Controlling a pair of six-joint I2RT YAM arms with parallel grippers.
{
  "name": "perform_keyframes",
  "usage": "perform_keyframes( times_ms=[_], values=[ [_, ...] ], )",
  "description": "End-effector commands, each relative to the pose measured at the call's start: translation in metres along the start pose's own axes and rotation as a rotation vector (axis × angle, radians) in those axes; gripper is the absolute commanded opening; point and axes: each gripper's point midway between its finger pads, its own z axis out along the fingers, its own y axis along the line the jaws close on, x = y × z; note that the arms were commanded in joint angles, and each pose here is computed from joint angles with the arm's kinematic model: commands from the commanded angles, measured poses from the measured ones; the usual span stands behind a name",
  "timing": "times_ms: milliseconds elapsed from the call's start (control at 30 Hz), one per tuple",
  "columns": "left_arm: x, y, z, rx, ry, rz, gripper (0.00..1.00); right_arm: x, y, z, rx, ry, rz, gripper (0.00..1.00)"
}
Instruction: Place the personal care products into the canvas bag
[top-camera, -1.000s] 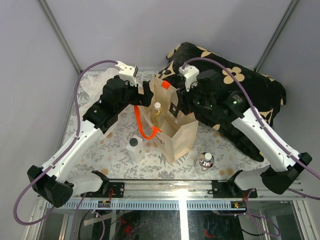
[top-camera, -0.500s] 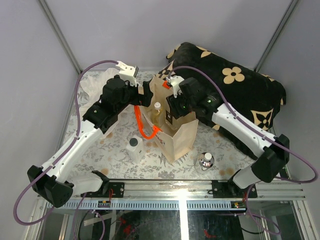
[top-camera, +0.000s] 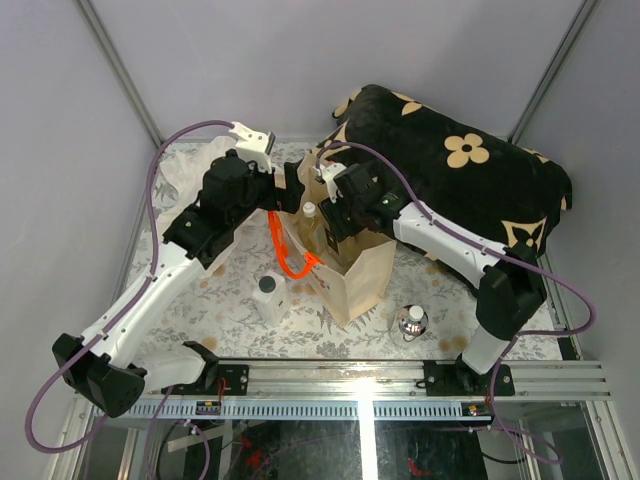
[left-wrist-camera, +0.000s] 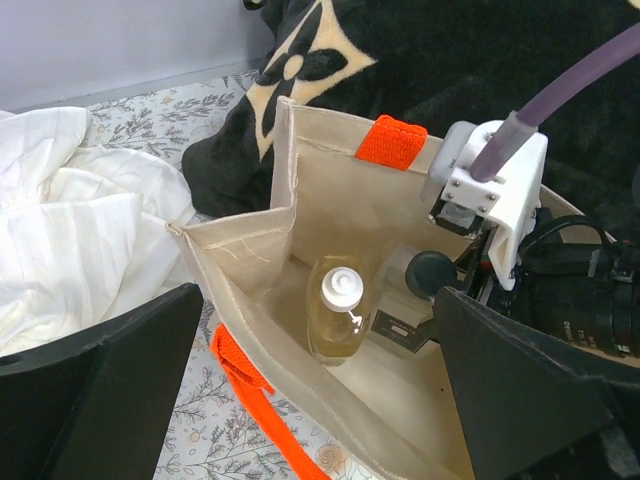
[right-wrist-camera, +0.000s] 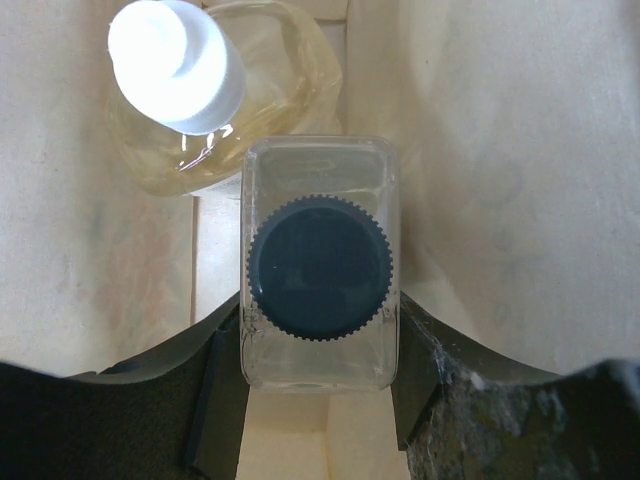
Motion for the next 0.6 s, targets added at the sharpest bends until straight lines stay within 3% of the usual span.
perform_keyframes(
  times_ms=[0,267,567],
  values=[
    [-0.014,-0.001,-0.007,0.001,-0.046,0.001,1.00,-0.074,-0.001,-0.037,0.051,-0.264,-0.019,0.43],
    [0.030,0.010,-0.029,-0.051,0.096,-0.039,1.00,-0.082,-0.008,-0.073,0.090,-0.283,-0.036,0.87],
    [0.089,0.001,-0.088,-0.031,0.291,-0.223,1.00,-0.091,-0.022,-0.099,0.161,-0.289,-0.051,0.95]
  ],
)
